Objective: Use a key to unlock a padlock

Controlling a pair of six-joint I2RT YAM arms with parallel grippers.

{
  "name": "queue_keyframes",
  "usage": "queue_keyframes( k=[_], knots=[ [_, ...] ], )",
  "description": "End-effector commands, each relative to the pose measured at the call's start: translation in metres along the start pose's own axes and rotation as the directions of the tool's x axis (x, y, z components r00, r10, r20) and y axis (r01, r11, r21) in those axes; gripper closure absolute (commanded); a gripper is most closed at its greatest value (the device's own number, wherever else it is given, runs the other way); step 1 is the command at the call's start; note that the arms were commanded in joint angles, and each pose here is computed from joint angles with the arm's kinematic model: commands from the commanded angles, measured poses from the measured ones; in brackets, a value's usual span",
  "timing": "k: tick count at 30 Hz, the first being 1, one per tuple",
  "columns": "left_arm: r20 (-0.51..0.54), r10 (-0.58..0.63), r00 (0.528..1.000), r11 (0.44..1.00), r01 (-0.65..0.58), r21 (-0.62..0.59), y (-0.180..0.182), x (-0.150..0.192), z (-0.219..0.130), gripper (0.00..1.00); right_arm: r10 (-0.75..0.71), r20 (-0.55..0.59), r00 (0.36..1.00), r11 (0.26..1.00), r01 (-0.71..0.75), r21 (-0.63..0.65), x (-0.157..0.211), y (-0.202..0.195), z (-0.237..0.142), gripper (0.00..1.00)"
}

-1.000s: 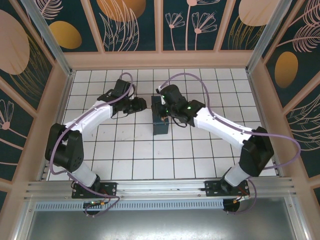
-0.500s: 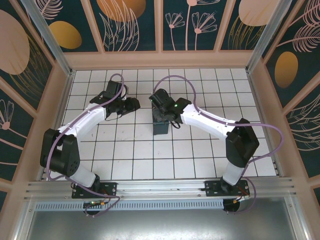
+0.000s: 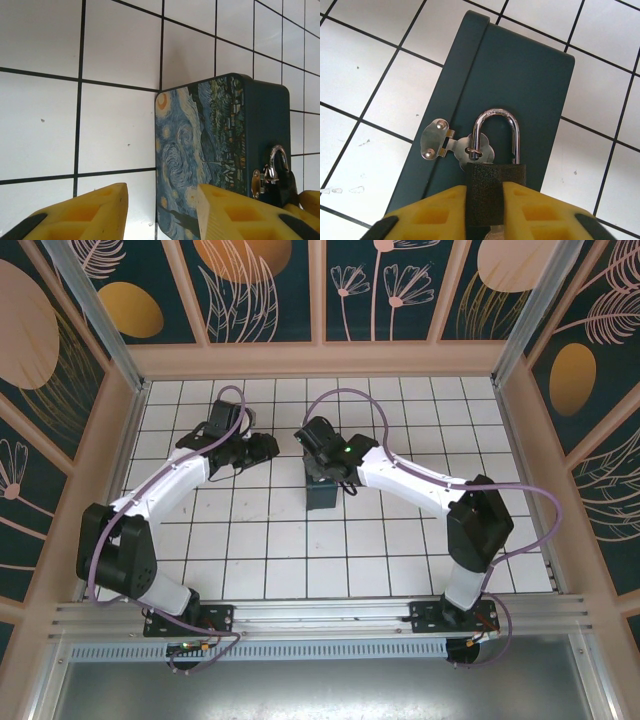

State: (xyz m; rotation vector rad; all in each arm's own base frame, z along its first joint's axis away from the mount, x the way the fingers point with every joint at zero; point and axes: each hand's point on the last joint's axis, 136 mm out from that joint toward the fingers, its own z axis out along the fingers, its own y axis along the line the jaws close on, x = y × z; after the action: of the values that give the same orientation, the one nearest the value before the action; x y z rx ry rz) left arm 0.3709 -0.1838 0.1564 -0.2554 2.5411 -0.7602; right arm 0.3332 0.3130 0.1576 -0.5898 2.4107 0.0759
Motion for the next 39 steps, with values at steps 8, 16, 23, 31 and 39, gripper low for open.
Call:
queue_keyframes(
  k=[8, 16, 23, 31, 39],
  knots=[
    [0.028, 0.031, 0.999, 0.999, -0.032, 0.023, -0.011, -0.007, -0.018, 0.6, 0.177, 0.027, 0.984, 0.981, -0.174, -0.089, -0.011, -0.023, -0.007, 0.82],
    [0.031, 0.026, 0.999, 0.999, -0.027, 0.026, -0.011, -0.007, -0.019, 0.61, 0.214, 0.026, 0.977, 0.968, -0.208, -0.139, -0.017, -0.031, -0.011, 0.83],
    [0.034, 0.037, 0.999, 0.998, -0.038, 0.05, -0.018, -0.01, -0.023, 0.61, 0.233, 0.055, 0.971, 0.953, -0.217, -0.212, -0.031, -0.041, -0.026, 0.7],
    [0.033, 0.035, 0.999, 0.998, -0.037, 0.051, -0.018, -0.01, -0.022, 0.61, 0.047, 0.013, 0.999, 0.985, -0.044, -0.165, -0.019, -0.033, -0.019, 0.52],
    [0.034, 0.037, 0.999, 0.998, -0.039, 0.051, -0.018, -0.01, -0.022, 0.61, -0.05, -0.043, 0.998, 0.996, 0.047, -0.071, -0.003, -0.036, 0.004, 0.51]
  ],
)
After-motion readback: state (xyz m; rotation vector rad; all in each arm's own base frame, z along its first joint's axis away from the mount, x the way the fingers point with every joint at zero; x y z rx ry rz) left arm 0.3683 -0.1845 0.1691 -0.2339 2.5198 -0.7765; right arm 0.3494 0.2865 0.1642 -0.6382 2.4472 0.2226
